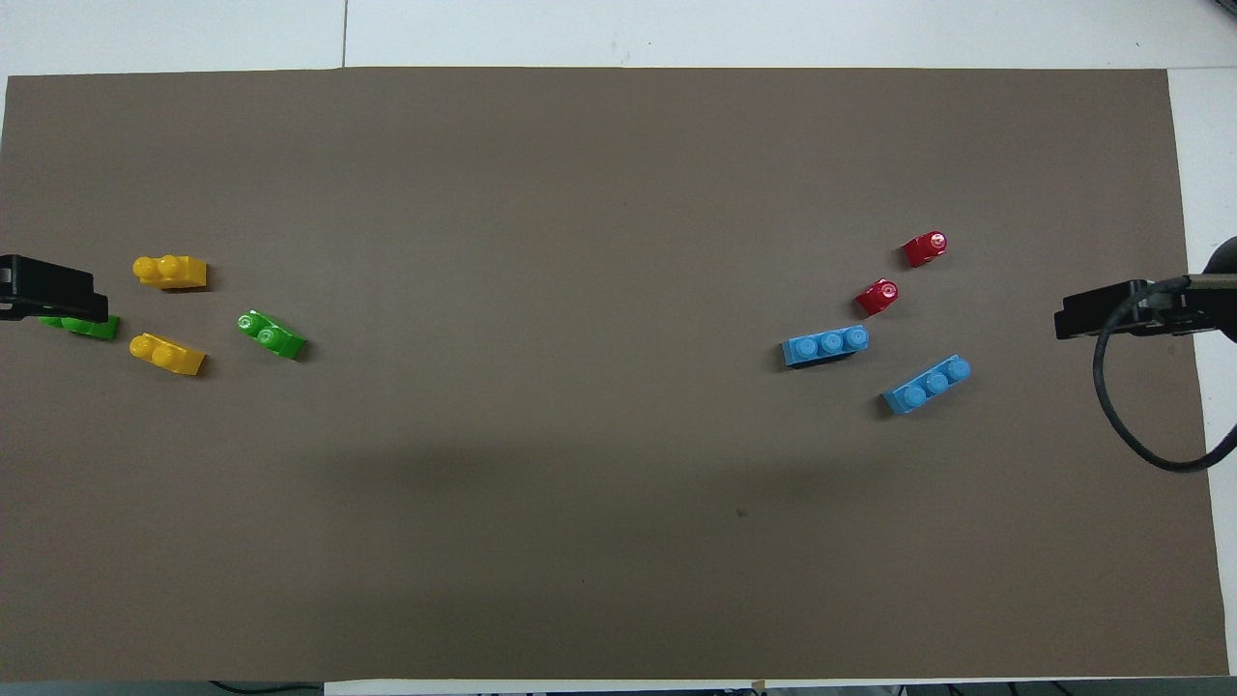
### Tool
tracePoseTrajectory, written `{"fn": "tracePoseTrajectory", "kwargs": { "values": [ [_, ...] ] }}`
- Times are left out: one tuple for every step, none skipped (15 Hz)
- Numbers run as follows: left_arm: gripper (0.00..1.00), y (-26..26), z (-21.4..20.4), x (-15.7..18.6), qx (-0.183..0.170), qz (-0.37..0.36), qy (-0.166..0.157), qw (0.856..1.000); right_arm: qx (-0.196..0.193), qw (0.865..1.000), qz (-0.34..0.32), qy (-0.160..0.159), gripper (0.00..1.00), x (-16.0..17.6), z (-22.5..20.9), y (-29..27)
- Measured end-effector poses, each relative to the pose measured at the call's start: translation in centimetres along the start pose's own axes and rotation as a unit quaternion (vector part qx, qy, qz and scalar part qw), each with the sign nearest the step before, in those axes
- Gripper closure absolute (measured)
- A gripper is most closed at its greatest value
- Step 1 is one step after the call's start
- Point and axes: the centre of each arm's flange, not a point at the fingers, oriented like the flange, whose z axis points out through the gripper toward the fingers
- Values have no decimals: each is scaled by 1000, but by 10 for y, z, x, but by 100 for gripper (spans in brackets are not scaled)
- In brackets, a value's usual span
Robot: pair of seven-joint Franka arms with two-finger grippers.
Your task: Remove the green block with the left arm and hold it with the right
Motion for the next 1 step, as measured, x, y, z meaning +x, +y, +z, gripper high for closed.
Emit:
{"fn": "tracePoseTrajectory", "kwargs": {
  "values": [
    [0,0,0,0,0,0,0,1000,0,1000,0,-2,0,0,0,0]
  ]
}}
